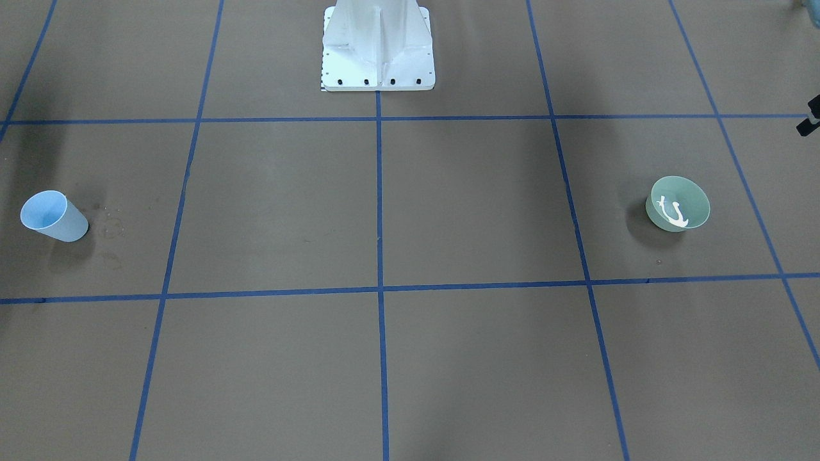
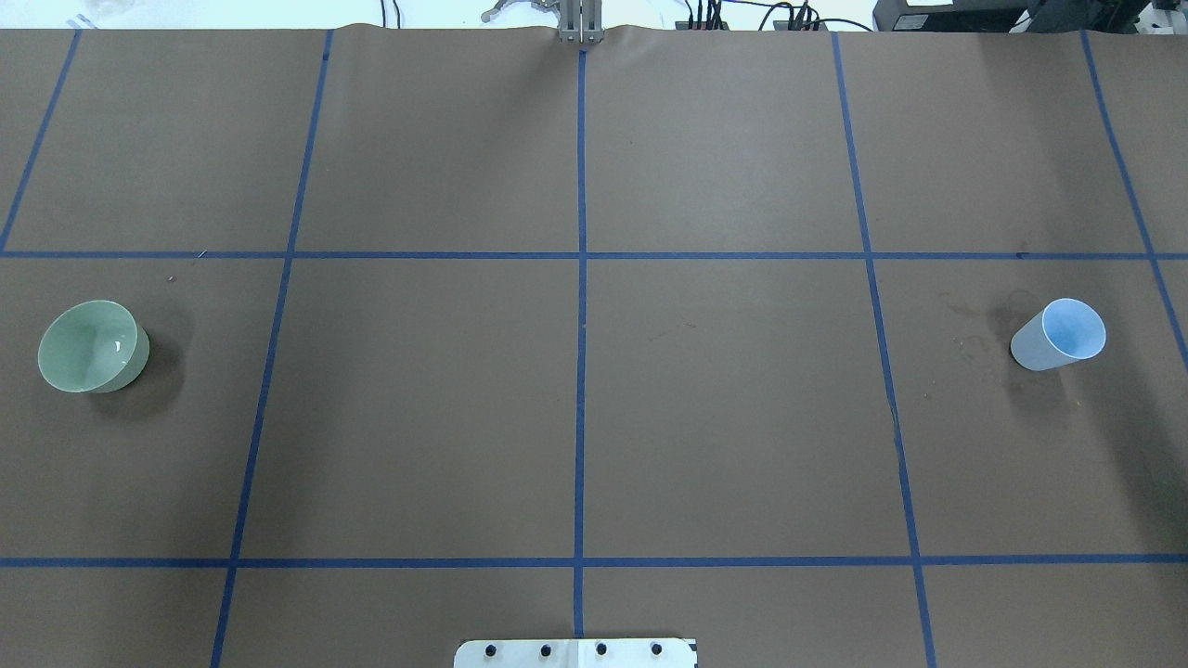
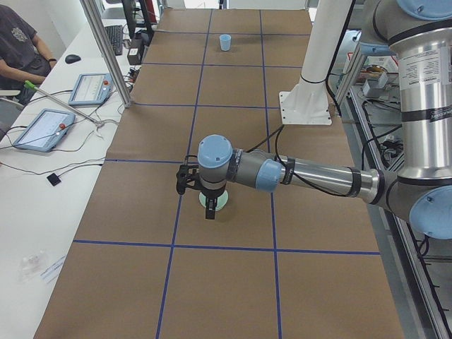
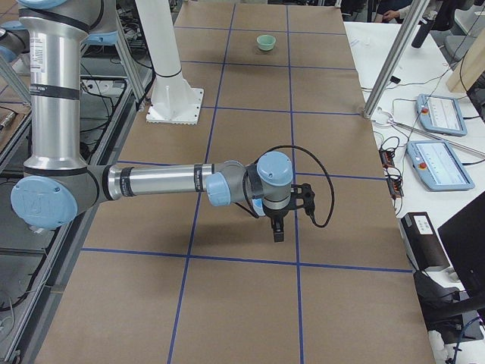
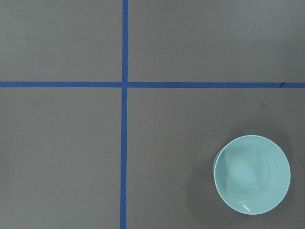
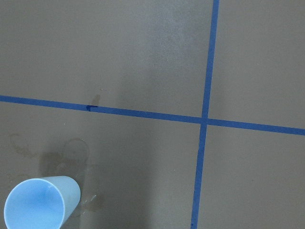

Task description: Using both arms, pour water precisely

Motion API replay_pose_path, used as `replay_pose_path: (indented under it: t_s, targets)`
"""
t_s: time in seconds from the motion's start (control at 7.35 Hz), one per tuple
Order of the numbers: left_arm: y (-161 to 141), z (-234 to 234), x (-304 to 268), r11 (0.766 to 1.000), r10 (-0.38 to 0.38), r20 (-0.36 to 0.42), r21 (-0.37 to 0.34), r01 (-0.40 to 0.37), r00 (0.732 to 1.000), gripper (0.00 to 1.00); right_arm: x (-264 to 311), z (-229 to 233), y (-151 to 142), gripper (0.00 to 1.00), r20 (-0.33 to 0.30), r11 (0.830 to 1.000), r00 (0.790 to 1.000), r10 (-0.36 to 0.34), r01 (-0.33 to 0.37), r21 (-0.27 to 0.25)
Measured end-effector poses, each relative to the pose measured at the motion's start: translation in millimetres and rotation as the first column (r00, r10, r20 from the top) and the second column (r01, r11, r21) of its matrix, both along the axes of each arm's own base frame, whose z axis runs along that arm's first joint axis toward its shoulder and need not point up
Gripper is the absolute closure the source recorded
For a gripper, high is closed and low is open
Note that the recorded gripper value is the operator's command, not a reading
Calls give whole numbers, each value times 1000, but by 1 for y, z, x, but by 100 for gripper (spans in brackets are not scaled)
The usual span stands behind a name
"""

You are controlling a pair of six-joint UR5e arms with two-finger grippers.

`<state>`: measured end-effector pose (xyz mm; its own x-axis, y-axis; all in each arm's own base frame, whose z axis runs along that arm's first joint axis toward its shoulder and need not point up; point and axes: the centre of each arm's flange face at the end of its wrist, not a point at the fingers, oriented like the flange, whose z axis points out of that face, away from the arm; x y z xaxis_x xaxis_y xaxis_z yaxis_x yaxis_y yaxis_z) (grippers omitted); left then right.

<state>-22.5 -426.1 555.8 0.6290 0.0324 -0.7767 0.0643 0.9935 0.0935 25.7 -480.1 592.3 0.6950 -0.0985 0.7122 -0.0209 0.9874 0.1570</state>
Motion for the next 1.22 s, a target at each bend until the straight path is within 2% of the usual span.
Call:
replay_pose_path:
  t_s: [0.14, 0.54, 0.95, 1.22]
  targets:
    - [7, 2, -2, 1000, -5, 18, -2, 5, 1000, 0, 0, -2, -1, 1, 4, 1000, 1000, 1, -1, -3]
    - [16, 18, -6, 999, -16, 73, -30, 18, 997, 0, 6, -10, -8, 1, 22, 998, 1000, 8, -7, -64]
    - [19, 41, -2, 996, -2, 24, -93, 5, 1000, 0, 8, -9, -10, 1, 17, 997, 1000, 10, -9, -75]
    - [19, 44, -1, 995, 0, 11, -99, 1, 1000, 0, 8, -9, -10, 1, 12, 997, 1000, 11, -10, -73]
